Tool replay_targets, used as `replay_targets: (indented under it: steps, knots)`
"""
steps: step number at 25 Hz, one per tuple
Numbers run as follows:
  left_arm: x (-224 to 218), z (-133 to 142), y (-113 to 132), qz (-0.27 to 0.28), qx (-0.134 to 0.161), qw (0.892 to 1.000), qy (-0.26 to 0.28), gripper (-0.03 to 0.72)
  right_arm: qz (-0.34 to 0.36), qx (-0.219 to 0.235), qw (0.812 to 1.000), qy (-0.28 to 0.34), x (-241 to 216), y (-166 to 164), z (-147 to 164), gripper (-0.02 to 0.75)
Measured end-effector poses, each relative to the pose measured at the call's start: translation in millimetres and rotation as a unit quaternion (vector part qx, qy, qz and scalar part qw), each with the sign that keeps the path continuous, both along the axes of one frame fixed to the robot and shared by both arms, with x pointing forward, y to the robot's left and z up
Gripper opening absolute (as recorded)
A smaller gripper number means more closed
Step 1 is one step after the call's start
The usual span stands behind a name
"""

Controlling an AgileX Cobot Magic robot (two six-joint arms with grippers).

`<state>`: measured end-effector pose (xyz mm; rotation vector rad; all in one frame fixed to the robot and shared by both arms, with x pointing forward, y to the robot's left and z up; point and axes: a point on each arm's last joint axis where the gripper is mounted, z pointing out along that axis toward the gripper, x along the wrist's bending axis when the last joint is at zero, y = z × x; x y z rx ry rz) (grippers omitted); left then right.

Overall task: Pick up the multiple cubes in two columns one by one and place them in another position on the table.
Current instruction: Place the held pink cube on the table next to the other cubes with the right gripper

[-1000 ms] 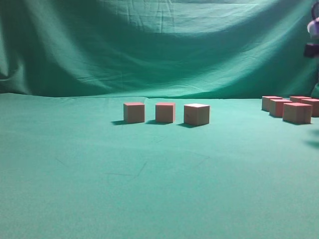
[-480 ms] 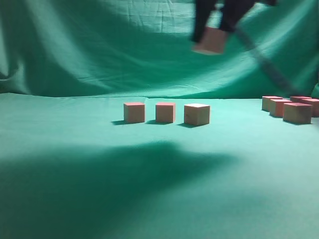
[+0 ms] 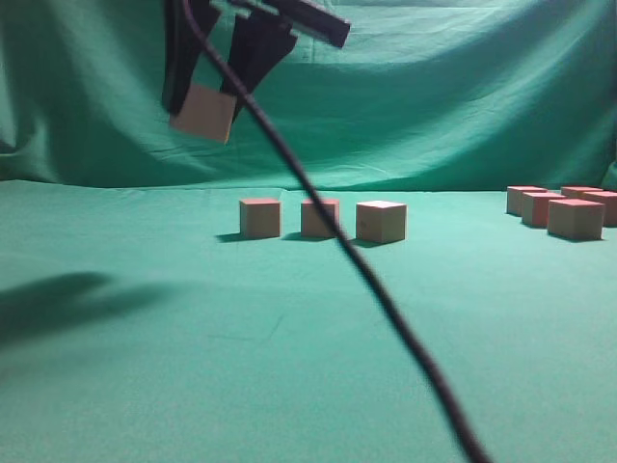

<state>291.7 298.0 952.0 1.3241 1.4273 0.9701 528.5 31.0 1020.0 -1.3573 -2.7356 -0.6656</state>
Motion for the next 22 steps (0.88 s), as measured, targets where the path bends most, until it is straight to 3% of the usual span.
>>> replay_targets:
  steps: [7, 14, 22]
  knots:
    - [0.0, 0.0, 0.0, 0.0, 0.0, 1.0, 0.0, 0.0, -0.085, -0.099, 0.991, 0.007, 31.0, 11.9, -19.2, 0.267]
    - [0.0, 0.0, 0.0, 0.0, 0.0, 1.0, 0.0, 0.0, -0.143, -0.101, 0.984, 0.034, 42.4, 24.0, -36.6, 0.267]
    - [0.0, 0.0, 0.0, 0.0, 0.0, 1.0, 0.0, 0.0, -0.152, -0.113, 0.98, 0.053, 44.5, 27.7, -58.6, 0.267]
